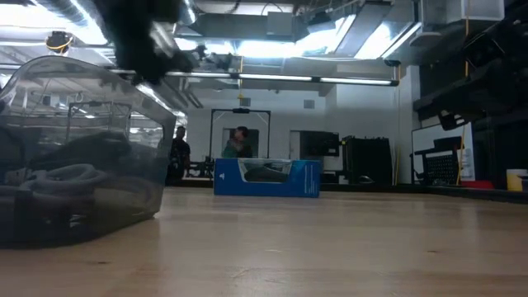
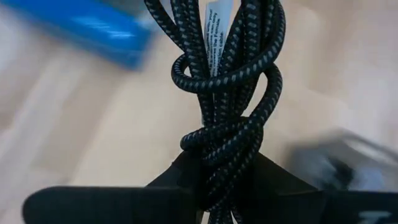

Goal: Pick and place USB-C Cables
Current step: Put the black charger cable into the black bin

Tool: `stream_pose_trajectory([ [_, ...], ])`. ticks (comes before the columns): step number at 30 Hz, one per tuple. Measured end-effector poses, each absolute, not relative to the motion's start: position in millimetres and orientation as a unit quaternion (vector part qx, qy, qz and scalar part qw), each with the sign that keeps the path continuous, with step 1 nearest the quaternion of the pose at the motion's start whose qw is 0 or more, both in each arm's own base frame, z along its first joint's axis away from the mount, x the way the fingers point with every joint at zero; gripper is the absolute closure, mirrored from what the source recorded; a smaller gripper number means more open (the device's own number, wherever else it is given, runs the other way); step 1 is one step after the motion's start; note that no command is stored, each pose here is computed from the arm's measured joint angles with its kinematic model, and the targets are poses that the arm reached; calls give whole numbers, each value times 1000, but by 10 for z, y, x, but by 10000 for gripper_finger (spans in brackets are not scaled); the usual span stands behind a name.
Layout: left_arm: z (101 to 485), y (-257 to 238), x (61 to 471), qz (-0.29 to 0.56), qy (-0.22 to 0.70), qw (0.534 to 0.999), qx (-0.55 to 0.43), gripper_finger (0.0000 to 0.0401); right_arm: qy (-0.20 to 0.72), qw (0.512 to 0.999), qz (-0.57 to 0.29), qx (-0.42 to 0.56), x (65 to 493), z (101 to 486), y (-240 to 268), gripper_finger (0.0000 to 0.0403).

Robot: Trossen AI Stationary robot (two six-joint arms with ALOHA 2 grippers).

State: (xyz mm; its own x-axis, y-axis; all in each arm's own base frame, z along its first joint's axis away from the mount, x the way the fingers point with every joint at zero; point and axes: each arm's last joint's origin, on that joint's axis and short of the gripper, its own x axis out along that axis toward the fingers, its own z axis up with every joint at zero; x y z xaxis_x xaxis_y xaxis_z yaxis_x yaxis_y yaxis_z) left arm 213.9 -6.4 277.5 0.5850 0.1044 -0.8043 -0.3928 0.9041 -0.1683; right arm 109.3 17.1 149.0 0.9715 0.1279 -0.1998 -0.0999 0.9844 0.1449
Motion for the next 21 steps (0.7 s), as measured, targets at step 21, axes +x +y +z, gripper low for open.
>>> stream_pose_trajectory([
  [21,2252,-1532,2169,-63,536,838,-84,324,106,988,58,94,1092,1491,173,386],
])
